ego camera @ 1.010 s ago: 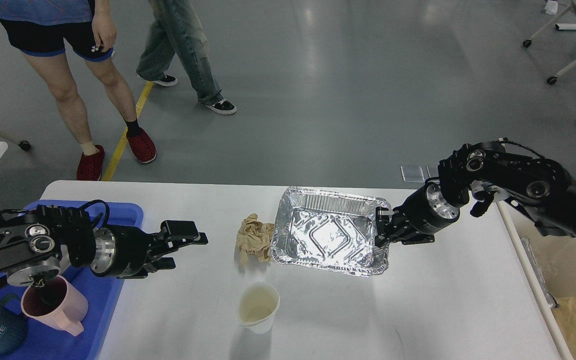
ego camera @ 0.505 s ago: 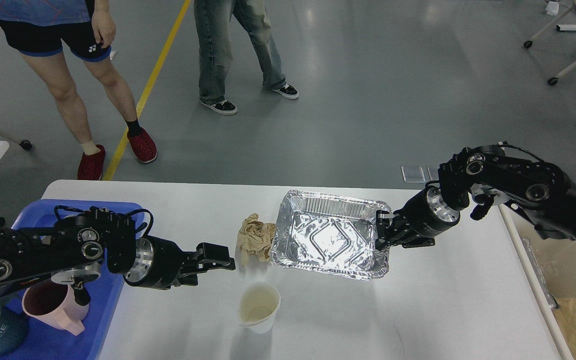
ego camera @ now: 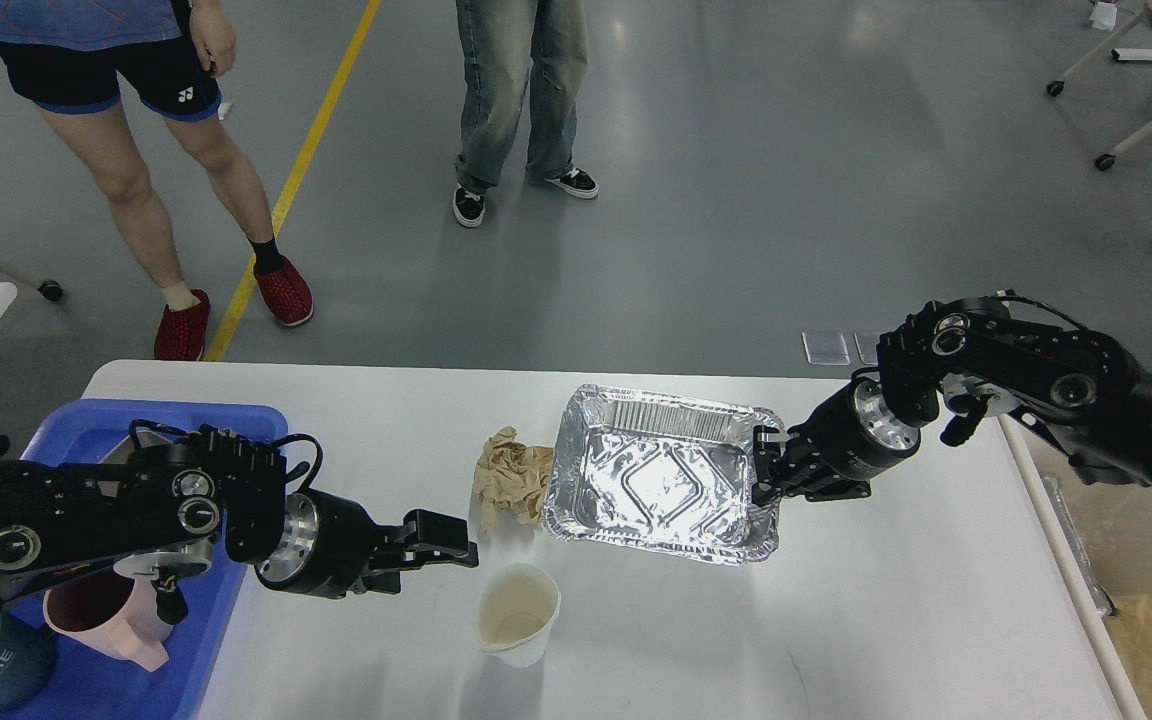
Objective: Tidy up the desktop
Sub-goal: 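Reach the left gripper to the white paper cup and grasp it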
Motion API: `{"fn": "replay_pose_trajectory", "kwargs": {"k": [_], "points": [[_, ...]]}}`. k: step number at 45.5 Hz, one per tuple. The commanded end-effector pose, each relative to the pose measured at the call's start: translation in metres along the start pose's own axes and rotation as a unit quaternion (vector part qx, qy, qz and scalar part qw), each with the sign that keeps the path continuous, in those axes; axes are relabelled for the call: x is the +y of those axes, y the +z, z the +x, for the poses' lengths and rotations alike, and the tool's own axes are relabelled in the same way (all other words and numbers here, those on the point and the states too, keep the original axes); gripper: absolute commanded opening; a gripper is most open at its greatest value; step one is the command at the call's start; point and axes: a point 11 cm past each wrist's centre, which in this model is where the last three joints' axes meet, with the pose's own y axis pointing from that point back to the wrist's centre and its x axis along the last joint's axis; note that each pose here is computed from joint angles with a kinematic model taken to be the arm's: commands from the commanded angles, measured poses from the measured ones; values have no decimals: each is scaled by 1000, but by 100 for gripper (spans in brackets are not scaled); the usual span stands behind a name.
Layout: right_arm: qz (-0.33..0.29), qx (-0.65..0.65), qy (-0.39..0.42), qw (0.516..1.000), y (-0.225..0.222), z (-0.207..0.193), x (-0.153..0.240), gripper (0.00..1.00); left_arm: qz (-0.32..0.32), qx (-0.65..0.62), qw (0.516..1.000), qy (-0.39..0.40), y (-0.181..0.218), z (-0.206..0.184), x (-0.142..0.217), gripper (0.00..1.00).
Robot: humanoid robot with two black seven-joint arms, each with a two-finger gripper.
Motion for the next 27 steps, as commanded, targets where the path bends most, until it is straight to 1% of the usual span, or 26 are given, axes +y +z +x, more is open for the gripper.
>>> {"fn": "replay_pose_trajectory", "kwargs": {"k": [1,13,21,27], "points": [[1,0,1,1000,0,0,0,0,-2,-3,1000,-4,2,-2,-3,96],[3,-4,-1,1000,1,-1,-1,0,-6,-6,1000,-4,12,1,-20,96],[2,-7,2,1000,5,0,1,0,2,0,1000,5,9,5,-30,95],[1,-8,1,1000,6,-1,0,0,1,3,1000,2,10,1,-37,95]]}}
